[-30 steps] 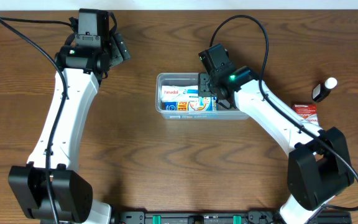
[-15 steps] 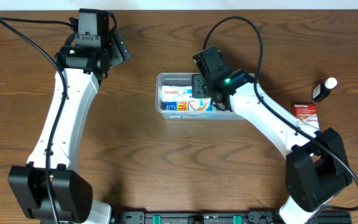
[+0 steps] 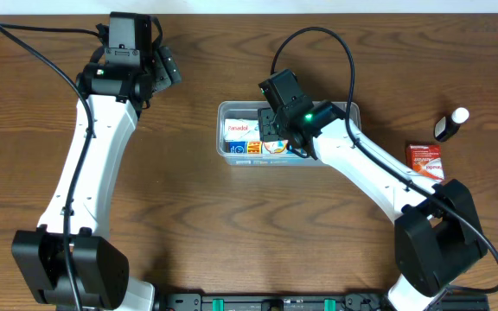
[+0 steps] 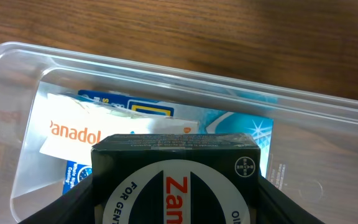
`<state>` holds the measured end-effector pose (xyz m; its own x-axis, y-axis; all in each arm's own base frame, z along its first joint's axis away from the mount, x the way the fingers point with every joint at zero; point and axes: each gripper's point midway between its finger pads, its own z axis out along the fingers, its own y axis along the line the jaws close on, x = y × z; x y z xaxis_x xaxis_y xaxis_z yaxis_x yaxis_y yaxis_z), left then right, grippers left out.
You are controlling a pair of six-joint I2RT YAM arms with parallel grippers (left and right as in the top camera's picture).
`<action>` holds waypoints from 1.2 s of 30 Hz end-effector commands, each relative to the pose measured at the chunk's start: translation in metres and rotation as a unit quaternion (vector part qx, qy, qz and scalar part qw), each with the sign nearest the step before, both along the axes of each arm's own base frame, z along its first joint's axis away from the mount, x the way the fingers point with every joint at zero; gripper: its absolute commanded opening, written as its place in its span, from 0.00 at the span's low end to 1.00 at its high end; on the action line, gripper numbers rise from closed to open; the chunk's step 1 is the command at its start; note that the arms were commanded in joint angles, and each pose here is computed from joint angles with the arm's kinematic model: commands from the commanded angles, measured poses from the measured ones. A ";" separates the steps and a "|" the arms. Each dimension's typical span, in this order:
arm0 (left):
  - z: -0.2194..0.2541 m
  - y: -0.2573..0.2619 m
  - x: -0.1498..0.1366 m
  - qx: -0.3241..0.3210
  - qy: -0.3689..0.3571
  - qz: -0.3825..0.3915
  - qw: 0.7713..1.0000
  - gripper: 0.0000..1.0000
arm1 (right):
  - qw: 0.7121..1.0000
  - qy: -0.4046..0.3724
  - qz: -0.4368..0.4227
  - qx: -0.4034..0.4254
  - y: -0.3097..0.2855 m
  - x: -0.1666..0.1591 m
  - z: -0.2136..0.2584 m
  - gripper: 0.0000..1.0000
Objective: Pack container
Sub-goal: 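Lower the Zam-Buk box into the container beside the Panadol box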
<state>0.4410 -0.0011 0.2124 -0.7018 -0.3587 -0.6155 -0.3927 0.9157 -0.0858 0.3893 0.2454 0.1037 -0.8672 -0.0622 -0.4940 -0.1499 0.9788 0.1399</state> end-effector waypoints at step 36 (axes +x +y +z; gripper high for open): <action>0.006 0.002 0.001 0.009 -0.004 -0.003 1.000 0.98 | 0.958 -0.033 0.260 -0.119 0.014 -0.021 -0.006 0.24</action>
<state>0.4410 -0.0012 0.2124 -0.7019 -0.3587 -0.6154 -0.3925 0.9157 -0.0860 0.3763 0.2532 0.0997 -0.7806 -0.3928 -0.4862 -0.4393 0.8981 -0.0202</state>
